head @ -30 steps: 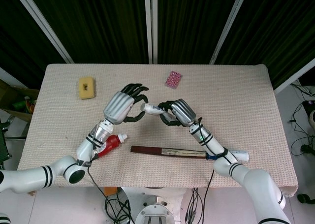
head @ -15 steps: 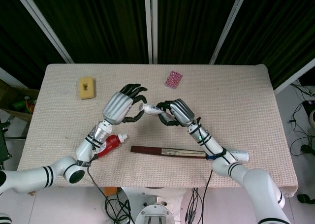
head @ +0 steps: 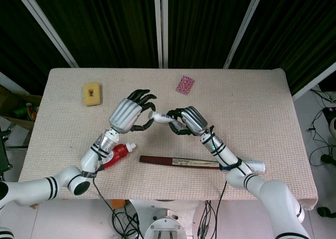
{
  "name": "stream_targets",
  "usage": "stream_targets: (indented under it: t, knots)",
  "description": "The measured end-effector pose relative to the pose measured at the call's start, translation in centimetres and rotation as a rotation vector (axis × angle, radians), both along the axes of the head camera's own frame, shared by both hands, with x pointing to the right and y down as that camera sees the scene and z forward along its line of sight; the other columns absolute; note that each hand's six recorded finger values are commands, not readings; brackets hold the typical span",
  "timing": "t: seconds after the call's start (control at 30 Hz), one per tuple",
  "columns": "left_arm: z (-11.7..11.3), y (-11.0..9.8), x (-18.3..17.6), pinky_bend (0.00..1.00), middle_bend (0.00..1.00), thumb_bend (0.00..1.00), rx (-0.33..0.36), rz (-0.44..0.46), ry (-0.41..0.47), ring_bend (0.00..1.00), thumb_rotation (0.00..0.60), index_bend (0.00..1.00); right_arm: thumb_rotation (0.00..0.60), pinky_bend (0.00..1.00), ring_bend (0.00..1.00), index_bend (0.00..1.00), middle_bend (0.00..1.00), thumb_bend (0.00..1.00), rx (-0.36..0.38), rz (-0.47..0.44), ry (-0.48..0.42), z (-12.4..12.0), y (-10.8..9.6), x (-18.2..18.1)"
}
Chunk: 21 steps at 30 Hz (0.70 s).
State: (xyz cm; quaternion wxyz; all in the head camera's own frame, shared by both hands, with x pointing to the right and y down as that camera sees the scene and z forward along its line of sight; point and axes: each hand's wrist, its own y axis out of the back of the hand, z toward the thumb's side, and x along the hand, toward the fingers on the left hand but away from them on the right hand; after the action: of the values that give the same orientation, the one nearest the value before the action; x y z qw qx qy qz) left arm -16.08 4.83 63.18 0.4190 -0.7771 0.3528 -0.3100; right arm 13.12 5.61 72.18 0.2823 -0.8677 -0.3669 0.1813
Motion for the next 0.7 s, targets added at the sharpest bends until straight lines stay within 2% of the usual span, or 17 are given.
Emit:
stream_targets:
  t: [0.7]
  knots:
    - [-0.13, 0.08, -0.39, 0.17, 0.26, 0.50, 0.011, 0.039, -0.036, 0.13, 0.483, 0.51, 0.600, 0.79, 0.58, 0.88, 0.74, 0.81, 0.011, -0.036, 0.034, 0.04, 0.40, 0.02]
